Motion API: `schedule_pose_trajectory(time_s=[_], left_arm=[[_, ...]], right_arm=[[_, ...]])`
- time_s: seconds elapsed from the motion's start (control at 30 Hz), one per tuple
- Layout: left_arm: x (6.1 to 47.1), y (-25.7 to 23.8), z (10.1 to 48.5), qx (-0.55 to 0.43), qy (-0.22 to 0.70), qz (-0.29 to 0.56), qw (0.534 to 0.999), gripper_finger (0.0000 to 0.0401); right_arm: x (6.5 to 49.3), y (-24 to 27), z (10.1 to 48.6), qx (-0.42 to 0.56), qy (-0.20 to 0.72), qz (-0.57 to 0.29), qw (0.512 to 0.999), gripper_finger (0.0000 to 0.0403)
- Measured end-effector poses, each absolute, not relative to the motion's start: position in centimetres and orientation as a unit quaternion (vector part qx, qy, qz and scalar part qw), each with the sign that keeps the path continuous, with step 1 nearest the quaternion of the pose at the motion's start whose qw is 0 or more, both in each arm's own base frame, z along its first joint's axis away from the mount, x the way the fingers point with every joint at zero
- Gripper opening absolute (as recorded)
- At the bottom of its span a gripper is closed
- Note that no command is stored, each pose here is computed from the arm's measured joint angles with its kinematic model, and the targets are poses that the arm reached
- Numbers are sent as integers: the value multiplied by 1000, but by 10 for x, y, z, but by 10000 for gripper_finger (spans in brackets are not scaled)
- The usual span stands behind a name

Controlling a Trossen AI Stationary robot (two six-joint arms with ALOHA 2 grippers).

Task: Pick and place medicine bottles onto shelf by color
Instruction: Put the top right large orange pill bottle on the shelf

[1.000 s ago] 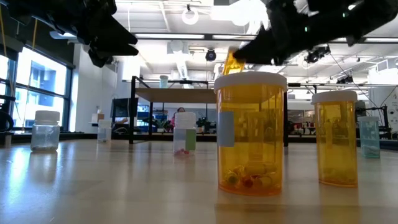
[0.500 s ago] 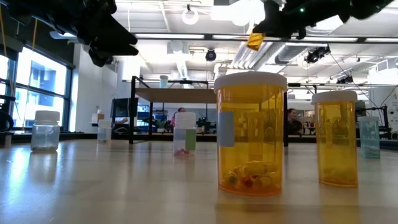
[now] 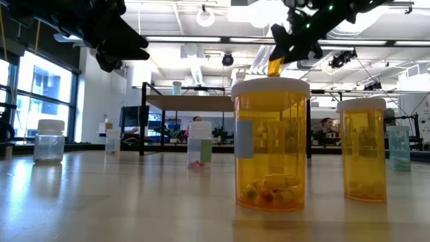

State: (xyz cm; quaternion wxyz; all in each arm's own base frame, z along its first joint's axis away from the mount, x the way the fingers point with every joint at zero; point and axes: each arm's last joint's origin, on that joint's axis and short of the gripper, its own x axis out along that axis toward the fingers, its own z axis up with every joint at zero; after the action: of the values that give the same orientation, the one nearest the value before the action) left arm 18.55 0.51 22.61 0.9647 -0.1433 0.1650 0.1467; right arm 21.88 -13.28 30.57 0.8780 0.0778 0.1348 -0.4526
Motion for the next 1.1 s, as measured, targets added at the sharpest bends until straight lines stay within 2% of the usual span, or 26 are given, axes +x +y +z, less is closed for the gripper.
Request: schedule_pose_trajectory(time_s=[0.47,0.77,1.1], left_arm=[[186,5,226,-144,165,146,965,145],[186,5,226,-140,166,146,965,145],[186,5,226,-140,165,146,965,145]], right_arm=[[244,-160,260,74,215,-470,853,199],[247,-162,255,63,227,-474,848,199],[243,-167,254,97,219,-475,847,199]])
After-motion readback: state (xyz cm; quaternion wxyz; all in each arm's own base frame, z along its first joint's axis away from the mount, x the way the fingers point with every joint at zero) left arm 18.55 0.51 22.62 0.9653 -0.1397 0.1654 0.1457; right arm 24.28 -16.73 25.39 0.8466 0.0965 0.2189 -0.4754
